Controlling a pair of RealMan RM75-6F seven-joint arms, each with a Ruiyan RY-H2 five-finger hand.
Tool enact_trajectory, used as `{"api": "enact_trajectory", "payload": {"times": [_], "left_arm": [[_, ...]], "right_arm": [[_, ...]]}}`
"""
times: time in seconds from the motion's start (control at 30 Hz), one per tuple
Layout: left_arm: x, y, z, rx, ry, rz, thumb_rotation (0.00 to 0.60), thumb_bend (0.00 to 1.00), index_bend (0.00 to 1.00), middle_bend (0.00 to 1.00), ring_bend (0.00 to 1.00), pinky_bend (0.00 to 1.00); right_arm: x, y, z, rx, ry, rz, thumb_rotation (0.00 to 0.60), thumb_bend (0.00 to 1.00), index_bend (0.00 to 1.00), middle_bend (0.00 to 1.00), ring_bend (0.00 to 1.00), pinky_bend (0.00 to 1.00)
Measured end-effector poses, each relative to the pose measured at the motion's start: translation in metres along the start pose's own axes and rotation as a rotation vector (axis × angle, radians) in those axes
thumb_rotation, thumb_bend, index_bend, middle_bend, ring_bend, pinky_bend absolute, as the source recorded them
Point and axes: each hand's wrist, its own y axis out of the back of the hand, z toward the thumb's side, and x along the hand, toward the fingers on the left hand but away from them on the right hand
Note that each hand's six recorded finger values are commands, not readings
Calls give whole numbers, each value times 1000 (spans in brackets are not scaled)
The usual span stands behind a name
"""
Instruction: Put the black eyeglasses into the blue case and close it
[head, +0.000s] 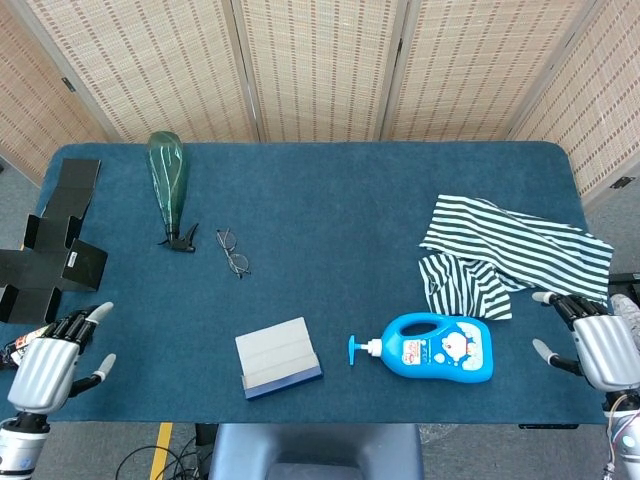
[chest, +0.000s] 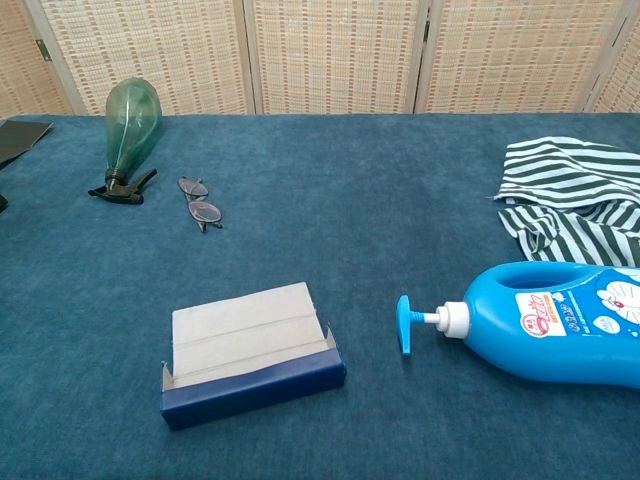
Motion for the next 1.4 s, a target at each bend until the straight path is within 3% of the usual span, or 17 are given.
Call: {"api": "enact_trajectory", "payload": {"times": [0.13, 0.3, 0.5, 0.63, 0.93, 1.17, 1.4], "left_arm": [[14, -1, 20, -14, -129, -21, 600, 351, 257, 722, 684, 835], [27, -7, 50, -10, -291, -78, 600, 353, 284, 871, 829, 947], [36, -12, 95, -18, -524, -153, 600, 479, 350, 982, 966, 1000], [38, -17, 125, -21, -677, -196, 600, 517, 338, 999, 990, 1000], [43, -44, 173, 60, -865, -328, 600, 539, 187, 999, 992, 1000], [43, -66, 204, 163, -946, -413, 600, 540, 116, 998, 1000, 1000], [51, -88, 229, 269, -971, -441, 600, 540, 82, 999, 1000, 1000]], "right_arm": [[-2, 0, 2, 3, 4, 3, 600, 228, 262, 361, 334, 391], [-5, -1, 4, 6, 5, 9, 600, 228, 263, 362, 334, 391], [-6, -1, 5, 12, 2, 11, 600, 228, 262, 362, 334, 391], [-6, -2, 4, 12, -3, 15, 600, 228, 263, 362, 334, 391], [-6, -4, -1, 15, -23, 24, 600, 228, 262, 362, 334, 391], [-6, -5, -4, 17, -31, 27, 600, 228, 263, 362, 334, 391], [-5, -5, -10, 15, -47, 28, 600, 228, 262, 367, 336, 391]]}}
